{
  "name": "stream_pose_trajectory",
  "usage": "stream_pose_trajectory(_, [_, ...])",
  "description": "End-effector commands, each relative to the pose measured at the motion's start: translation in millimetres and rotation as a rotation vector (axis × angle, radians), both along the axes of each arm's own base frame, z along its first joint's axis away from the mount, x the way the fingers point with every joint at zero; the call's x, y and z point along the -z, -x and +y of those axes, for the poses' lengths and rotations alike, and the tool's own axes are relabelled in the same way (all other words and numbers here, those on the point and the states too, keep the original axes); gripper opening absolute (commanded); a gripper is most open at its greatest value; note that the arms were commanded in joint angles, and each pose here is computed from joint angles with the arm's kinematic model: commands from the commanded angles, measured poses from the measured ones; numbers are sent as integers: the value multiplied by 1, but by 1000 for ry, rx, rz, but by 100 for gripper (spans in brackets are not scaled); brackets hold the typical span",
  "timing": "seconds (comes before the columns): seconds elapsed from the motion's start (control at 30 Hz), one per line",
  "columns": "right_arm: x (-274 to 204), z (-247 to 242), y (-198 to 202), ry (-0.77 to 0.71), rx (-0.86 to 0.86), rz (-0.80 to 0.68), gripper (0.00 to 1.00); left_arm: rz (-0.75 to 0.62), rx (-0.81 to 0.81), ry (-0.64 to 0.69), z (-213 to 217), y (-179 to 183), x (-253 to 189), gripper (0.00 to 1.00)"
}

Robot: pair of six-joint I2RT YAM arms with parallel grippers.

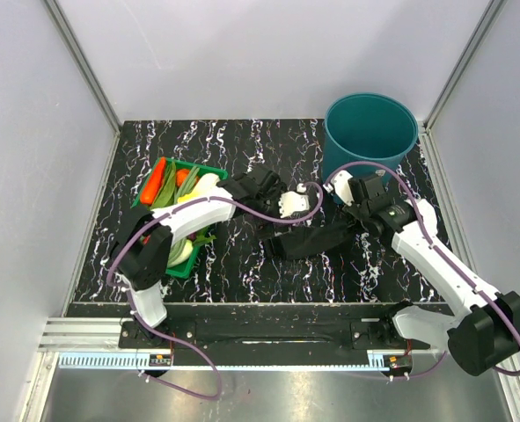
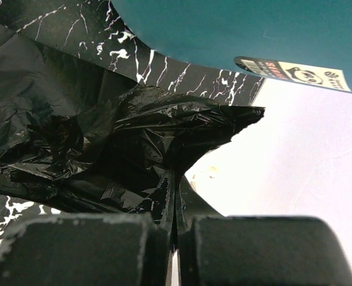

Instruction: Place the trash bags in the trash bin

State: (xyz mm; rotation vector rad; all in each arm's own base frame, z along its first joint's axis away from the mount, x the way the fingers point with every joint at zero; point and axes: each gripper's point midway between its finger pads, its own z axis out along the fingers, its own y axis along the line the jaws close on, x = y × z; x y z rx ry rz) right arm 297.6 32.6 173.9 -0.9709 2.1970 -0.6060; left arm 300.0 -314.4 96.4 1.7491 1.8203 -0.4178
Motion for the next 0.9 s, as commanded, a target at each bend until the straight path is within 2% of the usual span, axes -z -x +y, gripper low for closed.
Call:
stream_pose_trajectory(0.0, [-8, -2, -3, 4, -7, -46, 0, 2, -124, -26, -2, -17, 15, 99])
stream_pose_trajectory(0.33, [2, -12, -2, -38, 68, -16, 0, 0, -234, -180, 25, -25, 59, 99])
stream_pose_trajectory(0.6, [2, -34, -2, -90, 156, 7, 0, -29, -163, -234, 54, -14, 65, 99])
stream_pose_trajectory(0.87, [20, -30, 16, -130, 142, 64, 0, -14, -259, -255, 80, -20, 67, 99])
